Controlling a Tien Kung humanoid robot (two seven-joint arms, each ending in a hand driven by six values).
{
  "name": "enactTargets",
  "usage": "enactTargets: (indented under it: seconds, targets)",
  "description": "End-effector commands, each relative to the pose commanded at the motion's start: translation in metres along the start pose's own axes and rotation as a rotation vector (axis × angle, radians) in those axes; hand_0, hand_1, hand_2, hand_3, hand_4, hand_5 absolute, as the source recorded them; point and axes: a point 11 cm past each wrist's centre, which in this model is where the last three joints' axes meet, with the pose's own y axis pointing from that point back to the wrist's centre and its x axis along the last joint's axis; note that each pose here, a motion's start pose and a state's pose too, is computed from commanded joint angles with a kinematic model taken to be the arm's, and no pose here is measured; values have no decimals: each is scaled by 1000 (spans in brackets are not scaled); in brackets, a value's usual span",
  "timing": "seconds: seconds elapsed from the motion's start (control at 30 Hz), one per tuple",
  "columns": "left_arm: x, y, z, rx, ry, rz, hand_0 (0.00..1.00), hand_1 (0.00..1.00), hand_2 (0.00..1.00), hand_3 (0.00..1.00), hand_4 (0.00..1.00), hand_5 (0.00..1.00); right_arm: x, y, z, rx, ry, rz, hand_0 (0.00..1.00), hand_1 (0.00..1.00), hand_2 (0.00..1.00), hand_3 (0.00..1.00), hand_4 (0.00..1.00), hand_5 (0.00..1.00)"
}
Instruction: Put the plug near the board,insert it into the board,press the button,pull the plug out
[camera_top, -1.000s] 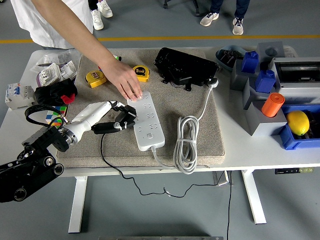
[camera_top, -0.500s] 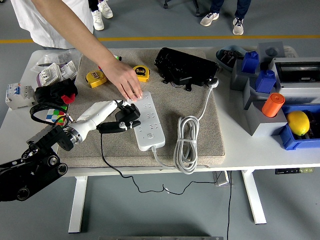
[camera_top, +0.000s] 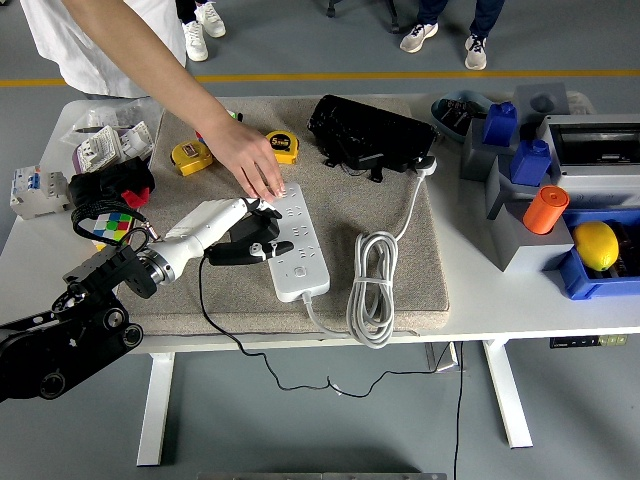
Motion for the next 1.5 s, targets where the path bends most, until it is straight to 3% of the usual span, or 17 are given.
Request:
enactTargets:
  seconds: [0.9,1.23,1.5]
  targets:
    - [-8,-11,9,-13,4,-28,717,734,729,727,949,931,-4,0,-2,4,-5,-7,698,699,675,574,998,517]
    - [0,-14,19,-44,12,-5,716,733,728,726,950,932,-3,0,-2,5,-6,-5,697,699,675,574,998,516]
    - [5,-10,21,-55,28,16,714,733,726,725,954,931,-3,0,-1,3,-6,-6,697,698,675,574,998,516]
